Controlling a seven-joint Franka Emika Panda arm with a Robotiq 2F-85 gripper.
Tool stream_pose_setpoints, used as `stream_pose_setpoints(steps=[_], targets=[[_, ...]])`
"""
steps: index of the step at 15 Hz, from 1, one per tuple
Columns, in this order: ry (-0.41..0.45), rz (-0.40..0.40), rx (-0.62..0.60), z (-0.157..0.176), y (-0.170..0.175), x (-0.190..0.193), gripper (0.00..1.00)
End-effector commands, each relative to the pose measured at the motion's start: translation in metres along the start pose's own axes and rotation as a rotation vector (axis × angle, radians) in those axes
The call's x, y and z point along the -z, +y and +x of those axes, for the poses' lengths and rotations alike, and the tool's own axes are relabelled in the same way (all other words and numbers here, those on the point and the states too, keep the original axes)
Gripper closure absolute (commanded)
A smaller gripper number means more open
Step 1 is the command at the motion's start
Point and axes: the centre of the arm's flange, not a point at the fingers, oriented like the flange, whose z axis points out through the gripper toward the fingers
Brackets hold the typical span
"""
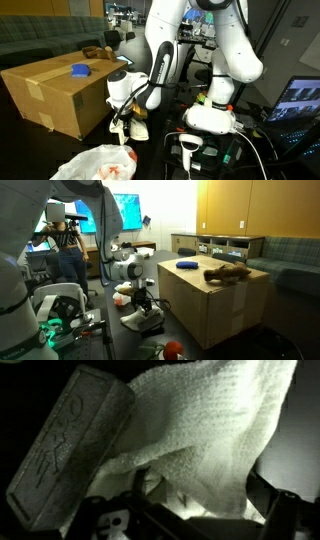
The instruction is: Pick up all the objects from the table and put them on the box, then pick up all the objects from the box and put them on the table
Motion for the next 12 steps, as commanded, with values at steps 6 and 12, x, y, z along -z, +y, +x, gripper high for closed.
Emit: stream_pose_setpoints(steps=[6,12], targets=[[0.018,-0.172,0.054,0.007,0.049,-0.014,0.25],[0.048,-0.214,0.108,0.003,0.073,-0.007,0.73]])
